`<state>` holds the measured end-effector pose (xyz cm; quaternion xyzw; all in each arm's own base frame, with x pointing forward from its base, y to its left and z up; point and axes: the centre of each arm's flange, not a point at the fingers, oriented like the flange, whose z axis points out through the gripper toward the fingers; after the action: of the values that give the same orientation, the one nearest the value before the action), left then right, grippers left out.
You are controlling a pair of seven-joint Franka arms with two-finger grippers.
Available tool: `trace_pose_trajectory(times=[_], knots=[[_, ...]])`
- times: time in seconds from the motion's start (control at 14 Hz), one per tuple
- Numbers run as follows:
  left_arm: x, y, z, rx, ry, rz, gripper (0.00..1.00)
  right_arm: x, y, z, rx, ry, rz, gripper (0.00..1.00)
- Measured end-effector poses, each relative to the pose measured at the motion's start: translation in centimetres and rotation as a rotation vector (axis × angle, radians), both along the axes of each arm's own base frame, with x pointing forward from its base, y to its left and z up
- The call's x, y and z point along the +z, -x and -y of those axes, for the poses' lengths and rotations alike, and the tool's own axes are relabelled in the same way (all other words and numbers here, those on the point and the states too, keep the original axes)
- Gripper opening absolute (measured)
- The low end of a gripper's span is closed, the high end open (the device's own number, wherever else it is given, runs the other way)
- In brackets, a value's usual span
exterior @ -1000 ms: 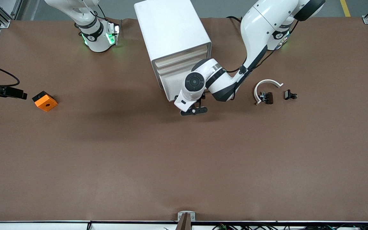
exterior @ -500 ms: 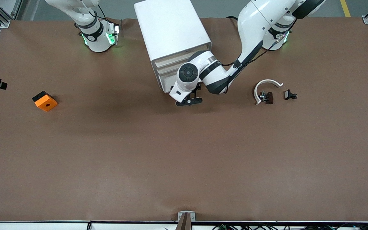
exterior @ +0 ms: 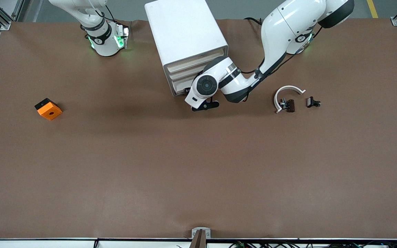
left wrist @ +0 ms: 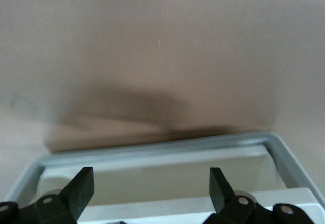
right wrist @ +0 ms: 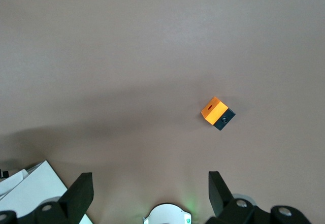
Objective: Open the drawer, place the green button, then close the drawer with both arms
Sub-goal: 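Push the drawer closed with the left gripper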
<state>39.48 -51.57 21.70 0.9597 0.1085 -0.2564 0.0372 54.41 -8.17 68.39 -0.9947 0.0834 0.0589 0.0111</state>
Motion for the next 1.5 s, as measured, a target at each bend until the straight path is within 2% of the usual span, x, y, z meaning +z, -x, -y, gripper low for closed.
trace_pose_trajectory(times=[0.14,0.5,1.0,1.07,1.21,1.5], knots=[[-0.1,0.3,0.1,0.033,0.009,-0.055,1.0,-0.5,0.5,0.0,0.003,-0.004,-0.006,1.0],[-0.6,1.0,0.2,0.068,0.013,-0.132,1.0,-0.6,2.6,-0.4,0.071,-0.017,0.041,1.0],[-1.3,0.4,-0.5,0.092,0.005,-0.175,1.0,-0.1,3.2,-2.2,0.117,-0.017,0.061,1.0],[-1.0,-0.4,-0.9,0.1,0.009,-0.176,1.0,-0.1,3.2,-2.3,0.118,-0.016,0.066,1.0],[0.7,-3.7,-1.9,0.127,0.027,-0.167,1.0,-0.1,3.0,-2.5,0.123,-0.008,0.073,1.0],[4.9,-10.7,-5.2,0.168,0.03,-0.094,1.0,0.1,2.9,-3.5,0.144,0.011,0.081,1.0]])
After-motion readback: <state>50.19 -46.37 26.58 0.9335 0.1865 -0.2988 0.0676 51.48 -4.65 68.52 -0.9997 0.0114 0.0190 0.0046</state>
